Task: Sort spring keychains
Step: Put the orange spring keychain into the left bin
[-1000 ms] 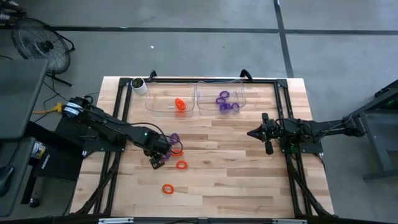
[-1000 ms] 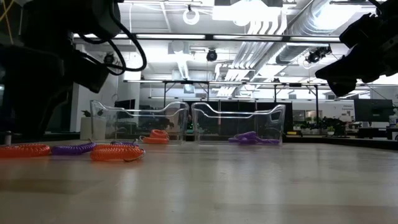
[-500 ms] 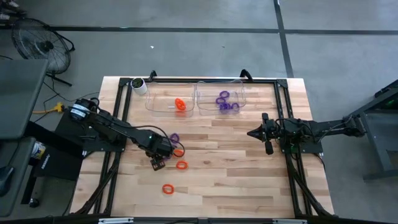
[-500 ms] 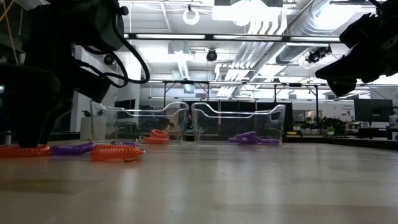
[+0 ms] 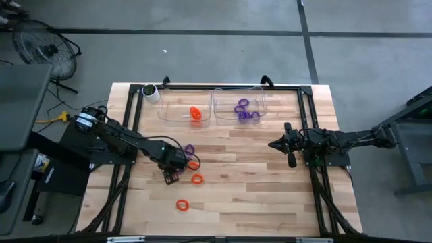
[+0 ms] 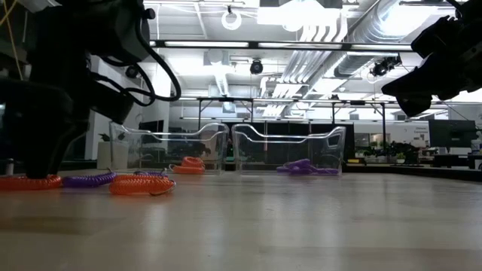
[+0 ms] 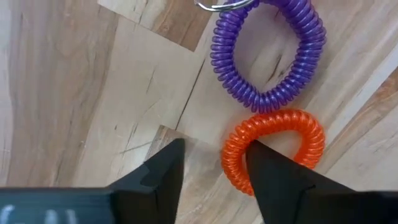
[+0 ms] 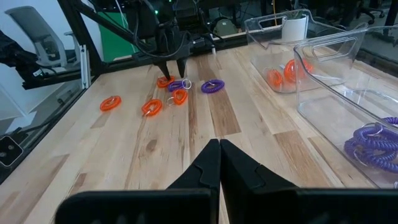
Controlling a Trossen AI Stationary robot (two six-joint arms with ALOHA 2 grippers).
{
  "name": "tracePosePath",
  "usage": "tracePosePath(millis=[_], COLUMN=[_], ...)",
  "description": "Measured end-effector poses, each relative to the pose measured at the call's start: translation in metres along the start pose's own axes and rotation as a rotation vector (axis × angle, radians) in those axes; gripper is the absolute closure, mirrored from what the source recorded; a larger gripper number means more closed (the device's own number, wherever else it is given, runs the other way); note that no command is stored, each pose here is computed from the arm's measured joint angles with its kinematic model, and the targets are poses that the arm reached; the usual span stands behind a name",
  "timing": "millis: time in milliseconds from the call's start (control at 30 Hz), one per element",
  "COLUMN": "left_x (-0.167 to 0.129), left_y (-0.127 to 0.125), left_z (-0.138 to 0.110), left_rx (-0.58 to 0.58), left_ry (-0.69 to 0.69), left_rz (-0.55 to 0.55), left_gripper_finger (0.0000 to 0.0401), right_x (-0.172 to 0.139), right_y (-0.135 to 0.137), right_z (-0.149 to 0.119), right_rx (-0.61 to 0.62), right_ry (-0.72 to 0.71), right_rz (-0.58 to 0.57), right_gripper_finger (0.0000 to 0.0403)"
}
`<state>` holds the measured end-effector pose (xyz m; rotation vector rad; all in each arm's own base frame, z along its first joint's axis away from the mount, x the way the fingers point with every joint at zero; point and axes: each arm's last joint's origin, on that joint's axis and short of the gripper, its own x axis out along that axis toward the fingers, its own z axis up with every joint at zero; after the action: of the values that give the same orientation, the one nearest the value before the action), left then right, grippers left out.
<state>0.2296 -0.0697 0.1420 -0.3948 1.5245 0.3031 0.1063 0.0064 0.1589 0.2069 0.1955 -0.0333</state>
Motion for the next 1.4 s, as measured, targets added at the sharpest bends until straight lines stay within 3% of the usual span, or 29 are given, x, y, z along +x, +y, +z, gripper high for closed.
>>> tracePosePath(millis=[700,933,1400], left_x=[0.000,-0.009,-0.067], left_y=[0.000,0.002,0.006], left_z=[0.000,-0.005,-0.009], left_rx=[-0.009,-0.038,-0.078], left_ry=[0.023,0.029,-0.092], left_rz=[-0.020,-0.029,-0.050], left_gripper_finger=[0.0387,0.0393,0.0395], right_x=[0.000,0.000,0.000], right_y=[0.000,0.000,0.000], right_z=[0.001,0.001,0.001], right_rx=[0.000,0.000,0.000], right_ry=[-0.002,-0.002,-0.002], right_rz=[0.000,0.000,0.000], right_gripper_finger=[0.0402,0.0402,0.0402])
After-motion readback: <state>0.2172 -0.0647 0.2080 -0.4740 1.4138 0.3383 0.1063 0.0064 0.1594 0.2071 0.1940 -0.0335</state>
